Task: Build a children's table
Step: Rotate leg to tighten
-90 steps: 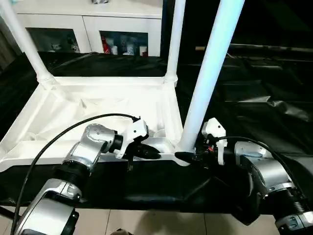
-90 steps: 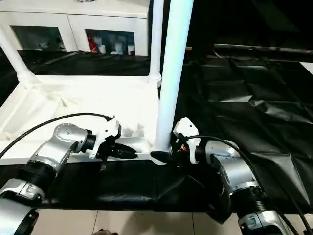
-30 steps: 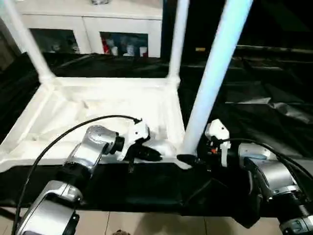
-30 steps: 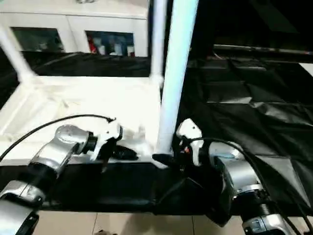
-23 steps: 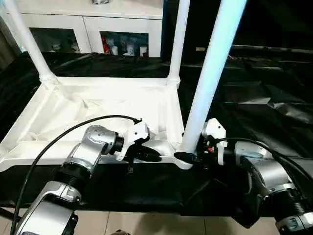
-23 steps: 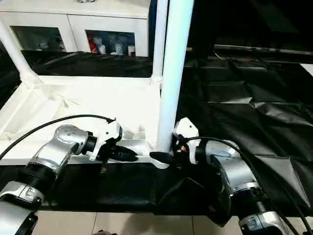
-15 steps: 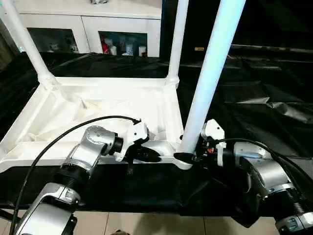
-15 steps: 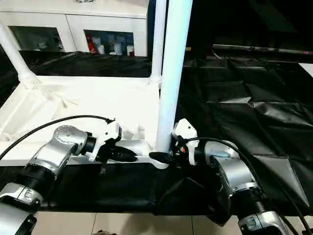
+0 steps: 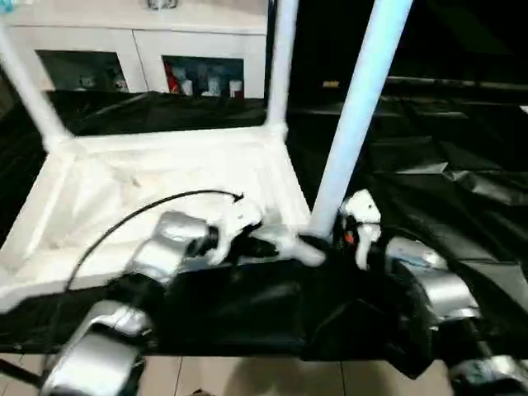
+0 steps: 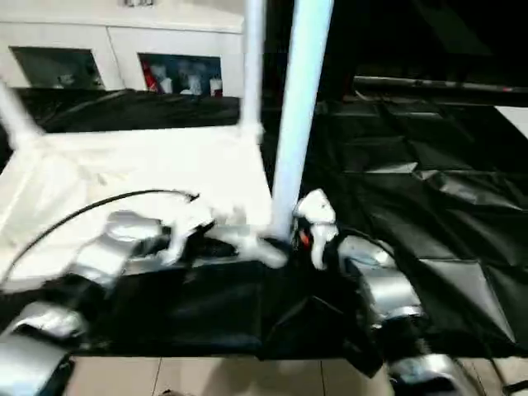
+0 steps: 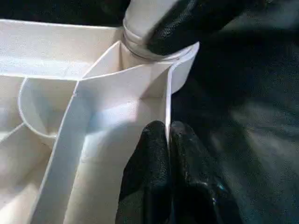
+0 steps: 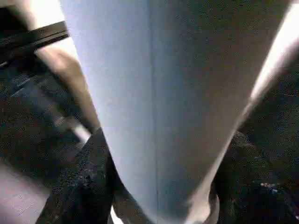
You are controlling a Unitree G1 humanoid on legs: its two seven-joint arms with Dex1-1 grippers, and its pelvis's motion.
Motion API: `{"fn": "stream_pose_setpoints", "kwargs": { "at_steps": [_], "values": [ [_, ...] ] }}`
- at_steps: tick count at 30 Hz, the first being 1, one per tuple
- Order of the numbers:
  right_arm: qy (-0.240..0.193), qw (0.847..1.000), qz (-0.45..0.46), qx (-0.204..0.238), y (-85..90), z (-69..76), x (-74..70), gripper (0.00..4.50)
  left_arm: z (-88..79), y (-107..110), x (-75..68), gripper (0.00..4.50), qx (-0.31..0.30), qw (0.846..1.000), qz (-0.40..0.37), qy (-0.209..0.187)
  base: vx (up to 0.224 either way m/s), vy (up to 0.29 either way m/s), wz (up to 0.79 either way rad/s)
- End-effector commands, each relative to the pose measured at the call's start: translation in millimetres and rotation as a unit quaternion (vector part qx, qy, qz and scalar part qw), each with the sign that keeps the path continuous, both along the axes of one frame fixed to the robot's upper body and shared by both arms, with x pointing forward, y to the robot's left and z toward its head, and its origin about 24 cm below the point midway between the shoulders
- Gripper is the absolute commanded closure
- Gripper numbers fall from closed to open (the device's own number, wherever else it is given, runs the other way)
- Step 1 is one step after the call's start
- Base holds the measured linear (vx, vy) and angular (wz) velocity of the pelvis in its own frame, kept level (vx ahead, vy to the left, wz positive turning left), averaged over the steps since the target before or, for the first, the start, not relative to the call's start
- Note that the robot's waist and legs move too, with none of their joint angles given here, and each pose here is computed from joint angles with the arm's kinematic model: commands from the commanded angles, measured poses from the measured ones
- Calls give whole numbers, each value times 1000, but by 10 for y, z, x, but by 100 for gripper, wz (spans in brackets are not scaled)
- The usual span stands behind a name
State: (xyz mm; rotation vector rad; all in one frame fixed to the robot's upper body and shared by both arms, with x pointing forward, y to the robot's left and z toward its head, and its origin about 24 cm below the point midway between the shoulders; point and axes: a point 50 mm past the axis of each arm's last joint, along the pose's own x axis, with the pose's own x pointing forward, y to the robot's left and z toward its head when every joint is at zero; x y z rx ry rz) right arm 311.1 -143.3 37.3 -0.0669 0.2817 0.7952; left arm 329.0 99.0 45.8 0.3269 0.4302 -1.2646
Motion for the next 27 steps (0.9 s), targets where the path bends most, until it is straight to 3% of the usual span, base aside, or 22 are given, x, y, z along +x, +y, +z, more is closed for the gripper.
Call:
{"fn": "stream_pose_setpoints", "kwargs": {
  "at_steps": [1,5,10,12,19,23,27],
  "values": [
    [42,993,-108,-28,16,-225,19,207,-72,-214,49,450,-13,998,59,-2,0,0,0],
    [41,979,-198,-24,252,-260,85,207,-72,-493,115,450,-6,994,108,-22,0,0,0],
    [4,983,-185,-13,403,-156,142,207,-72,-538,116,450,5,995,89,-35,0,0,0],
    [2,984,-180,16,392,-112,149,187,-67,-512,120,450,6,996,83,-41,0,0,0],
    [-9,995,-98,34,175,31,130,127,-57,-327,123,450,3,997,54,-58,0,0,0],
    [-17,1000,-23,11,-1,94,60,89,-63,-211,83,450,-2,999,23,-48,0,0,0],
    [-13,996,84,-11,-196,187,-109,89,-81,-60,-57,450,-8,998,-60,-14,0,0,0]
  ]
}}
